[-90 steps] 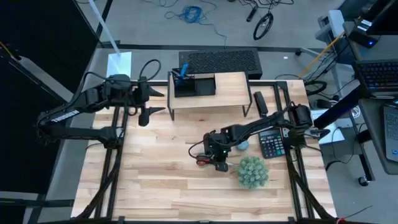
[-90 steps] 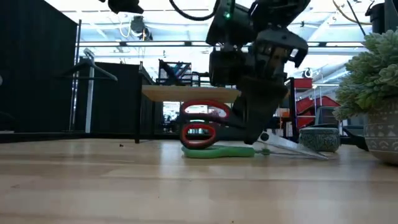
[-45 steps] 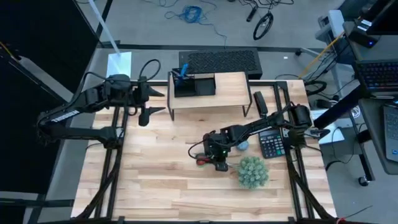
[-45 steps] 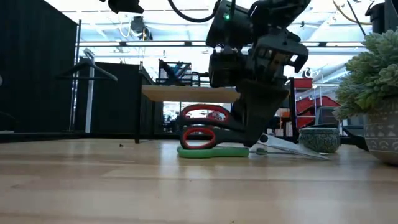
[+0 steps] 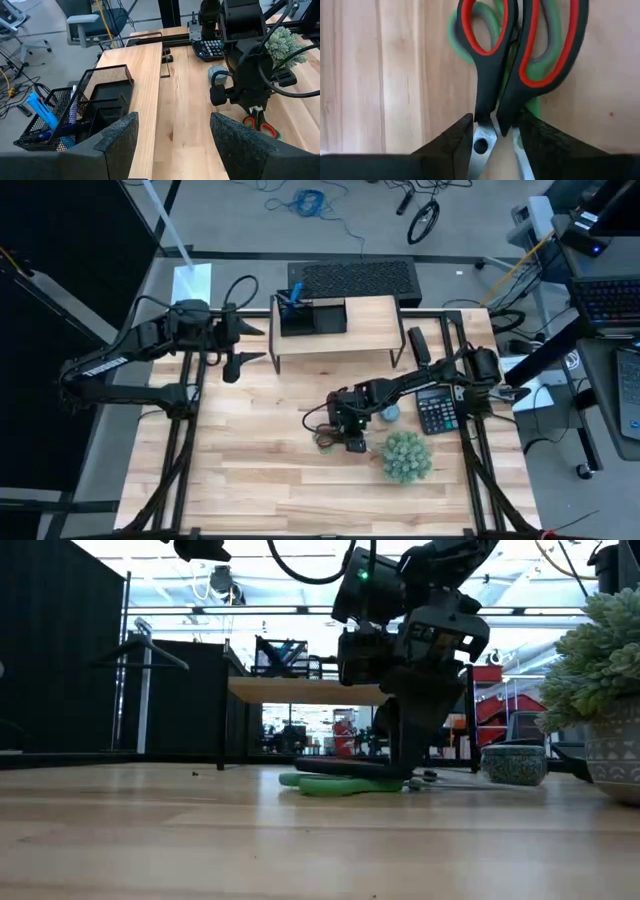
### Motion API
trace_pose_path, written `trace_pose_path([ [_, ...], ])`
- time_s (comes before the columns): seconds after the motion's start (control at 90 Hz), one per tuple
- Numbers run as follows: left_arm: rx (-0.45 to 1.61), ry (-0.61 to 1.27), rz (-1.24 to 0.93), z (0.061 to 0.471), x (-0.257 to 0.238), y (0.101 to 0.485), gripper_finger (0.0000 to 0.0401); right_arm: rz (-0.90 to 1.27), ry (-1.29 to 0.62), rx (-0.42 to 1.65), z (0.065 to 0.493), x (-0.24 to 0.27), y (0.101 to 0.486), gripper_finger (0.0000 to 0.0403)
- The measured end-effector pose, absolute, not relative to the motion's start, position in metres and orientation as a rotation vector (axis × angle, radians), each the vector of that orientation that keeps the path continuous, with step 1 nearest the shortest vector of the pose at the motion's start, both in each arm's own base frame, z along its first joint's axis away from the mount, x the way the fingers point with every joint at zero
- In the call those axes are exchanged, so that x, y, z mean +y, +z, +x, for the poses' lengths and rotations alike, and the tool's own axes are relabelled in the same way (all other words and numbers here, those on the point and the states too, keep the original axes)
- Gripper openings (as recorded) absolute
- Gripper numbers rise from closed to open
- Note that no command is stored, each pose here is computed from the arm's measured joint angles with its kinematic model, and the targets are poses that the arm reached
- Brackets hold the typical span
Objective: Pick and place office supplies into organizer
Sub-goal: Remove the black scissors from the desk organizer on the shelf, then remove the blue pen from the desk organizer on the shelf
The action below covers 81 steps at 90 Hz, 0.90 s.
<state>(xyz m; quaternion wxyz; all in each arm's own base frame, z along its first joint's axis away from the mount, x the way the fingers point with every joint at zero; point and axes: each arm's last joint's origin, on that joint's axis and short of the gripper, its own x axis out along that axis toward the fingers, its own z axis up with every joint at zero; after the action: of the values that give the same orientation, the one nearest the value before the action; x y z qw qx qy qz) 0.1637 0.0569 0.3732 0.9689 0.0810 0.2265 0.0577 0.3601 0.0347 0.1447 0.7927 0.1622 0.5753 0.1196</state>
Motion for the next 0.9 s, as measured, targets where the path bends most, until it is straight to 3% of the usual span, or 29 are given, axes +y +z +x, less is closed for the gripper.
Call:
trace_pose_path([
  [0.4,0.479,0.113,0.159,0.17,0.059,0.37,0.0235,0.237,0.172,1.26,0.37,0.017,0.199,0.0142],
  [0.667,0.482,0.151,0.161,0.17,0.061,0.37,0.0235,0.212,0.124,1.119,0.388,-0.014,0.245,0.0142],
  [0.9,0.501,0.244,0.182,0.169,0.063,0.37,0.0235,0.159,-0.01,0.92,0.397,-0.07,0.302,0.0141],
])
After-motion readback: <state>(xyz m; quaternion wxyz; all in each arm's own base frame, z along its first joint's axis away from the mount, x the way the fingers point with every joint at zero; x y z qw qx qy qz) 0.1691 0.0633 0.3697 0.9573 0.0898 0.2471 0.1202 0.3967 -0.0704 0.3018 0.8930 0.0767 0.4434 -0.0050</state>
